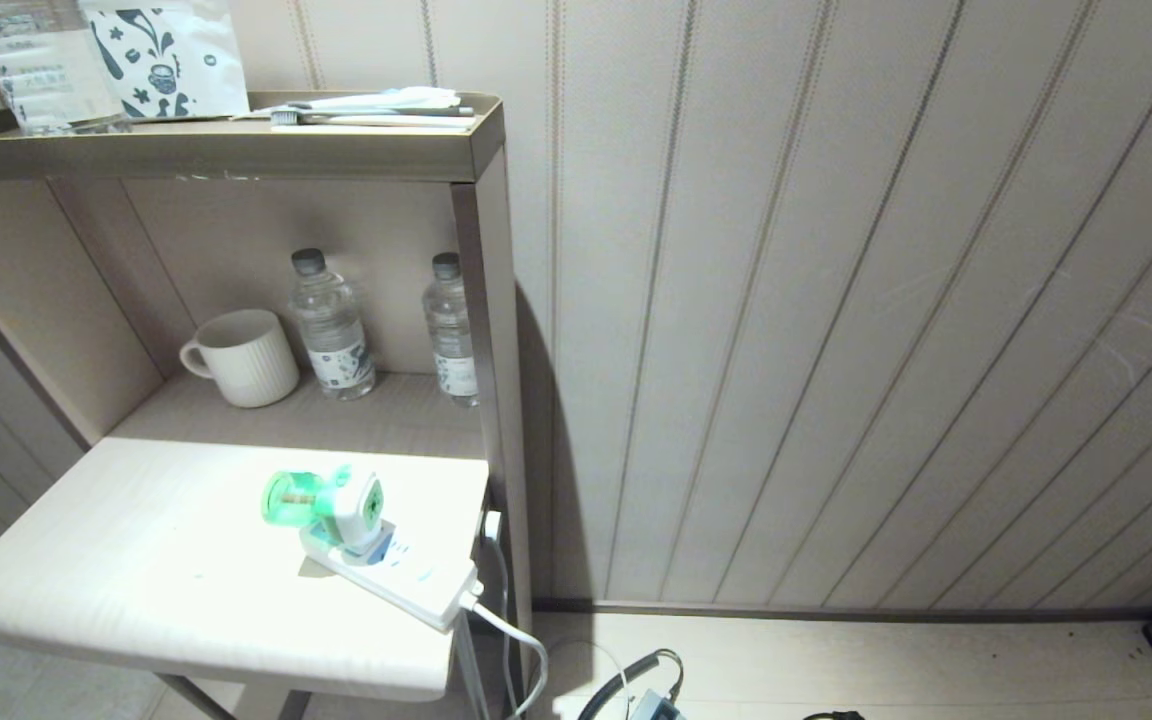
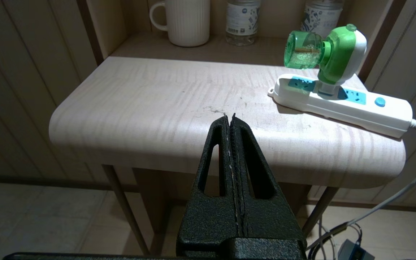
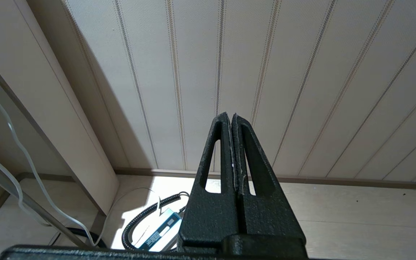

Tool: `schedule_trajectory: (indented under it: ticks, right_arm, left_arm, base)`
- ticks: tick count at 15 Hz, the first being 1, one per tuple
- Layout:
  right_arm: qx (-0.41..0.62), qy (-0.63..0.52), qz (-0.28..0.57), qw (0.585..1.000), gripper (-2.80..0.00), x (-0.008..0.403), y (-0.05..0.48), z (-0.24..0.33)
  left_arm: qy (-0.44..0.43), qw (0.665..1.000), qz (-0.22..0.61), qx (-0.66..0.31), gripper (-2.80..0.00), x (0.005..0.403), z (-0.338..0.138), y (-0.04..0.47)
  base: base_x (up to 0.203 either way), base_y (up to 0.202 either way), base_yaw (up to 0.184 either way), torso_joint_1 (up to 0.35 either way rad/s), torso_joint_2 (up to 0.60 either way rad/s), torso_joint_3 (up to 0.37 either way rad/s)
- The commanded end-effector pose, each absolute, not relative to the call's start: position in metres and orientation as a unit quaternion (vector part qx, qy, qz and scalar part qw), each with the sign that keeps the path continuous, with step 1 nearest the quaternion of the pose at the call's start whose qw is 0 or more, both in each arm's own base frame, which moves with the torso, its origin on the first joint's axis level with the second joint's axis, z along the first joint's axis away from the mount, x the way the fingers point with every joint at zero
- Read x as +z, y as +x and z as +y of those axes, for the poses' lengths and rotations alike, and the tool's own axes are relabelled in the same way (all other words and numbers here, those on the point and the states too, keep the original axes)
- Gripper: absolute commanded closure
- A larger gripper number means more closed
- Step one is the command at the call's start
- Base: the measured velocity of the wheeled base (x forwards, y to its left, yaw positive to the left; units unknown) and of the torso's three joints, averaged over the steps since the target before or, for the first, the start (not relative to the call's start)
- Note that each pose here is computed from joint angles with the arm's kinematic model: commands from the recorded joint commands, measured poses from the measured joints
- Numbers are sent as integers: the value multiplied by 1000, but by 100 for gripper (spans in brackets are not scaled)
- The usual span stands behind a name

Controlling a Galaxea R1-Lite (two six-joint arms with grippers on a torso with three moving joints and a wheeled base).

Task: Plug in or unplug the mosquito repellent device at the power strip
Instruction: Hold the socket with your right hand and unplug it with your left hand

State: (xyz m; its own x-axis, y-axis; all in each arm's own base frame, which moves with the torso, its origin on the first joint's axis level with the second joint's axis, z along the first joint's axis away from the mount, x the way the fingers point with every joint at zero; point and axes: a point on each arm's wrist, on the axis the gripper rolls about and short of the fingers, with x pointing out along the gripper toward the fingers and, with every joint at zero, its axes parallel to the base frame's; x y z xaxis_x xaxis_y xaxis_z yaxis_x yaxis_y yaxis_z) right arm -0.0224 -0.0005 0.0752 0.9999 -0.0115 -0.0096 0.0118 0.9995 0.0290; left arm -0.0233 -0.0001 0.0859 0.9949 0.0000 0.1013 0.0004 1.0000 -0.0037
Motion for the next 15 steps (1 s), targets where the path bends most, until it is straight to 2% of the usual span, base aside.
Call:
schedule_trajectory:
  ticks: [1,15]
  right_arm:
    - [-5,15,5,1000,0,75,-22,-1]
    - [-5,15,5,1000,0,75,-22,-1]
  left_arm:
    - [-5,999,-50,1,0,86,0,-23]
    - [4,999,-50,1,0,86,0,-23]
  base:
    - [0,0,0,0,0,0]
    - [0,0,0,0,0,0]
